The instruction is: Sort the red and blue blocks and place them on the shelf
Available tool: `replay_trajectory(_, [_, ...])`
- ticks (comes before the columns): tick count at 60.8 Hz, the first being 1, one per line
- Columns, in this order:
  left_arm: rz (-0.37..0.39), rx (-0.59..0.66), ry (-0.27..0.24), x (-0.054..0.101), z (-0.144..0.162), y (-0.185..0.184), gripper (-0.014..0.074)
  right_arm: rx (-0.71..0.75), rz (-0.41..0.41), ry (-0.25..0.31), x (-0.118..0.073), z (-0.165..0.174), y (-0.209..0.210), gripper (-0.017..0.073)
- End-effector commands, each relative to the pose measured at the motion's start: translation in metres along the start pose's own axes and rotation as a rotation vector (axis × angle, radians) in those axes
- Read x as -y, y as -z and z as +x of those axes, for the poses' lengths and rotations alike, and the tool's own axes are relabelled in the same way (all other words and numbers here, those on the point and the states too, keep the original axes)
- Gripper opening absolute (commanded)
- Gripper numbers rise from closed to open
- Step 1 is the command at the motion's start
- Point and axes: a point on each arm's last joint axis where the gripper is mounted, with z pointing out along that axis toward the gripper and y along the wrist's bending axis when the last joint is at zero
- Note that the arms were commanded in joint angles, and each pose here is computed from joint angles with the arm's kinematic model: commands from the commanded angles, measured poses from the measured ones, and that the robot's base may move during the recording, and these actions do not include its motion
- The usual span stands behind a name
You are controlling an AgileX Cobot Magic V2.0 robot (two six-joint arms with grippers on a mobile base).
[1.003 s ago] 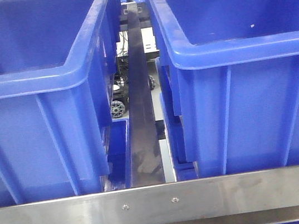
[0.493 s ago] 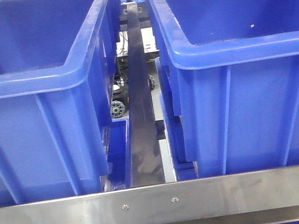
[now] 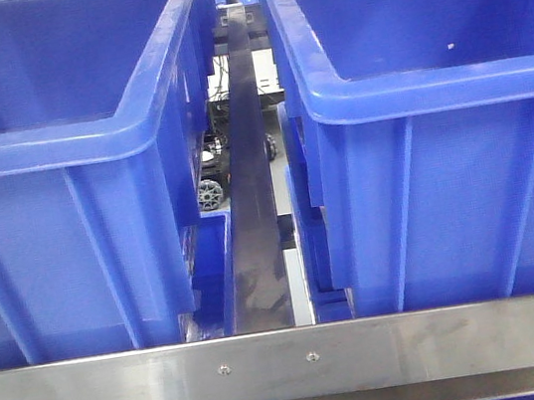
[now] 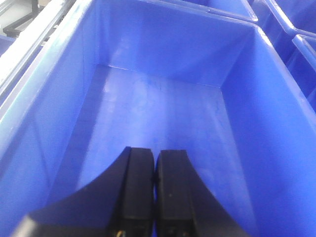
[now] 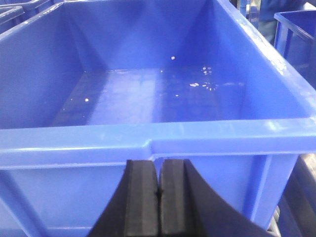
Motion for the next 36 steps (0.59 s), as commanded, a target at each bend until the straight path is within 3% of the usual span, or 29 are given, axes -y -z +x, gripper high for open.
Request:
replay_trajectory(1, [0.024, 0.115, -0.017, 0.004, -0.017, 0.003, 0.0144, 0.133, -0.02, 0.01, -0.002, -0.016, 0.003, 0.005])
replay_trajectory(9, [0.025, 0.15, -0.034, 0.003, -0.015, 0.012, 0.0144, 0.133, -0.02, 0.01, -0.002, -0.016, 0.003, 0.005])
replay_trajectory(17, [0.024, 0.163, -0.06, -0.002, 0.004, 0.022, 0.0144, 0.133, -0.02, 0.01, -0.002, -0.016, 0.003, 0.005])
replay_trajectory(36, [-0.016, 0.228, -0.031, -0.023, 0.073, 0.045, 0.0144, 0.133, -0.02, 0.01, -0.002, -0.016, 0.003, 0.005])
